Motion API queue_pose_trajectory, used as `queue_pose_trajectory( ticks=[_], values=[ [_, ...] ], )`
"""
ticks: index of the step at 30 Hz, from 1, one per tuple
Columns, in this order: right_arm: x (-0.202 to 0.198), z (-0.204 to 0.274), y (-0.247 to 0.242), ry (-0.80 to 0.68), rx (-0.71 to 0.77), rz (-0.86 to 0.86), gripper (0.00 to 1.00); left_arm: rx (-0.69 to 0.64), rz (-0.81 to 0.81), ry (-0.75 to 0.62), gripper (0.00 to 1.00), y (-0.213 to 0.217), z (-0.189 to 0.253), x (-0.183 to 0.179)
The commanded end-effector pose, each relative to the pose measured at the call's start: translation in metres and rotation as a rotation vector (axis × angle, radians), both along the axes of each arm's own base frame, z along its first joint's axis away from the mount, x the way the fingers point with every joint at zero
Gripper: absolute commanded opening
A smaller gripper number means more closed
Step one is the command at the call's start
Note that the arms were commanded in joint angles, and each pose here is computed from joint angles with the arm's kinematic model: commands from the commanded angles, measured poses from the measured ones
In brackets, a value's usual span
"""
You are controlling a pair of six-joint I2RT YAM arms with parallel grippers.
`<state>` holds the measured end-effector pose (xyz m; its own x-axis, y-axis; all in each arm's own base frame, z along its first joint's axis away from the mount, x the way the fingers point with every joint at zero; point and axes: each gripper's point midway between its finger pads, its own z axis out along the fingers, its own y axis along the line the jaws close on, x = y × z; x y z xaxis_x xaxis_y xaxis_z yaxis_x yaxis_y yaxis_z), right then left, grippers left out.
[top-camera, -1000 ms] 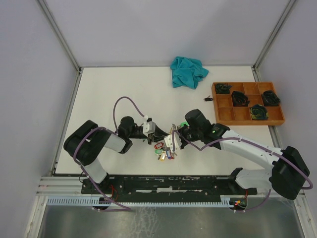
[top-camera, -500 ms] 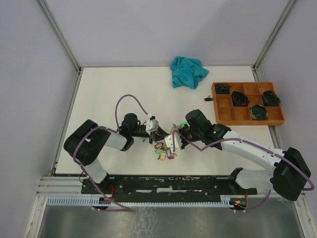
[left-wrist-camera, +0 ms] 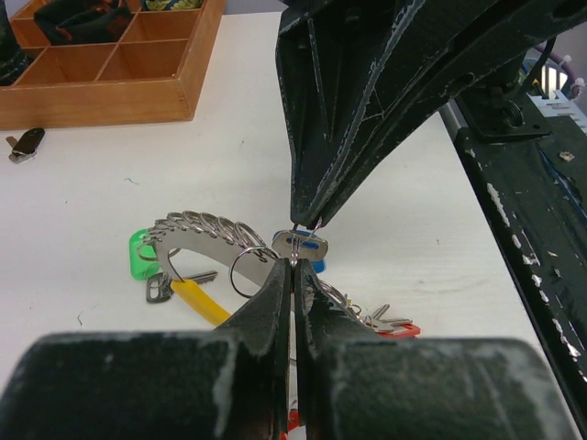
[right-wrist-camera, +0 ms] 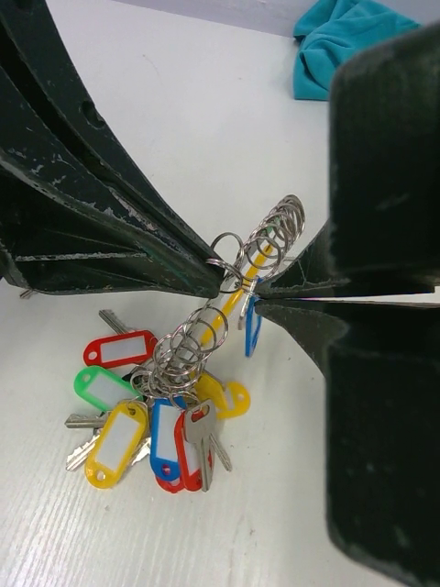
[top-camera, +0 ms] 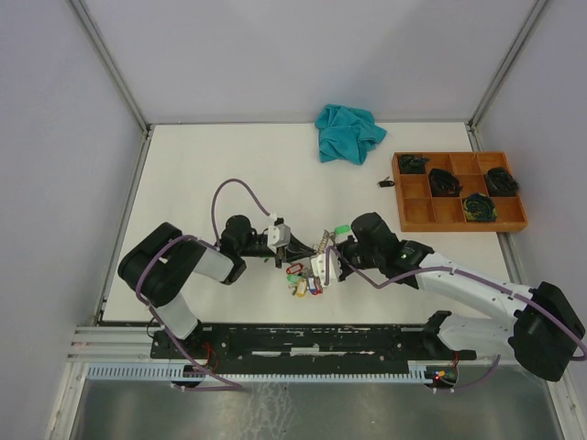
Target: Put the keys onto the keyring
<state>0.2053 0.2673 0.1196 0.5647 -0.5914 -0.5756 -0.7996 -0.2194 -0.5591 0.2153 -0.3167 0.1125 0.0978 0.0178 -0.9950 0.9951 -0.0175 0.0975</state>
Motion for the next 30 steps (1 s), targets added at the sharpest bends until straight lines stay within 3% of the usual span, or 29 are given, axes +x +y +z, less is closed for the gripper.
queue_pose_trajectory(
  ticks=[1, 17, 26, 30],
  values=[
    [-0.002, -0.004, 0.004, 0.034, 0.041, -0.022, 0.01, -0.076, 0.058, -0.076, 0.03, 0.003, 0.026, 0.012],
    [0.008, -0.015, 0.026, 0.035, 0.124, -0.012, 0.01, -0.119, 0.068, -0.094, 0.03, 0.005, 0.034, 0.010],
    [0.020, -0.018, 0.011, 0.003, 0.118, -0.129, 0.01, -0.077, 0.142, -0.073, 0.03, 0.006, 0.023, 0.024],
    [0.026, -0.025, 0.007, 0.033, 0.114, -0.188, 0.01, -0.049, 0.245, -0.038, 0.14, 0.009, 0.015, 0.045]
  ],
)
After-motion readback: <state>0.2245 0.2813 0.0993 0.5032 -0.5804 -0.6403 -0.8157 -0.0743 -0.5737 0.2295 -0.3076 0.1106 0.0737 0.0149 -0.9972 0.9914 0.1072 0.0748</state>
